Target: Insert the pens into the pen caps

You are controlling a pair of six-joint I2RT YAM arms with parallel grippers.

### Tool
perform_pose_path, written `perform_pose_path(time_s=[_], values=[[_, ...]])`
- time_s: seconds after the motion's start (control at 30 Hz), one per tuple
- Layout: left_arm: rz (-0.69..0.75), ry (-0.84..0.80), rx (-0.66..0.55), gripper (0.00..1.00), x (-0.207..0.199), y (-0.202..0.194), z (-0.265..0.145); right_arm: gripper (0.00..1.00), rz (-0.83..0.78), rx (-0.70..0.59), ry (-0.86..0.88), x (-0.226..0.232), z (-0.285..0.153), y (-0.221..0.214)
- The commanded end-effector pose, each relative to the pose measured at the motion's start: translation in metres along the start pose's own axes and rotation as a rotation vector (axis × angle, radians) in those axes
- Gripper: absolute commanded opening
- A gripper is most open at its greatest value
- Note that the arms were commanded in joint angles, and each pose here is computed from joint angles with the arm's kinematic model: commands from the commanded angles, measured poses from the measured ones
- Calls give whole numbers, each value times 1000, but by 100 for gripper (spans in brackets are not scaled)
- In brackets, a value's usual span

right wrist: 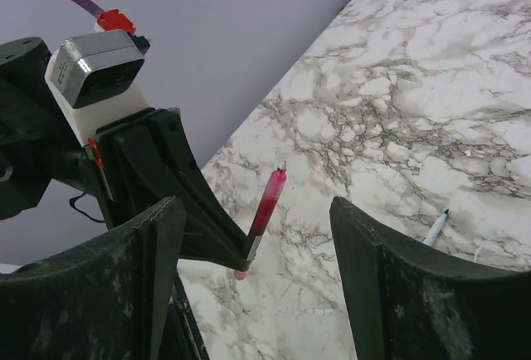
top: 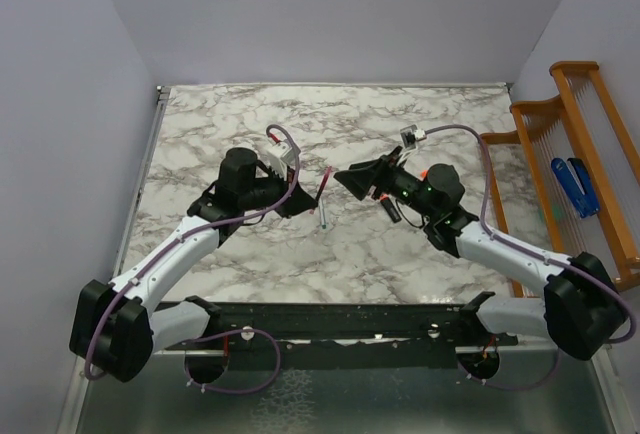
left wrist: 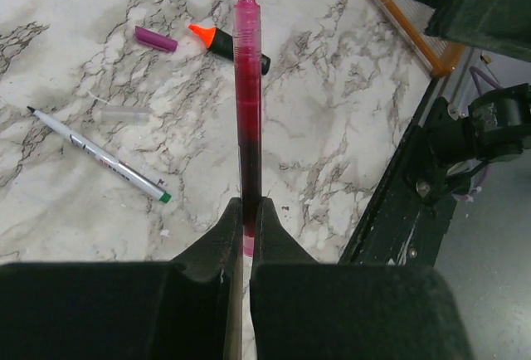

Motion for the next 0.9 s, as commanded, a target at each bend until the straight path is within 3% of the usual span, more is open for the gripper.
perform_pose_path(time_s=[0.0, 0.67, 0.8, 0.87], values=[[20, -93, -57, 0, -15, 9, -3, 74, -7, 11, 50, 3, 7, -3], [24, -138, -52, 0, -20, 7, -4, 65, -6, 71, 90, 11, 36, -29], [18, -135, -43, 0, -18, 3, -3, 49, -4, 68, 94, 12, 38, -29], [17, -132, -40, 0, -17, 2, -3, 25, -4, 69, 100, 13, 39, -28]])
Point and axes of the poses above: each gripper's point midway between its finger pads, its own z axis out along the fingers, its own x axis along the line the jaws close on, y = z × x, the point moved 6 cm from there along -z, back along the fingers, and after that the axes turned 4 degrees about -z, right-handed, at the moved point
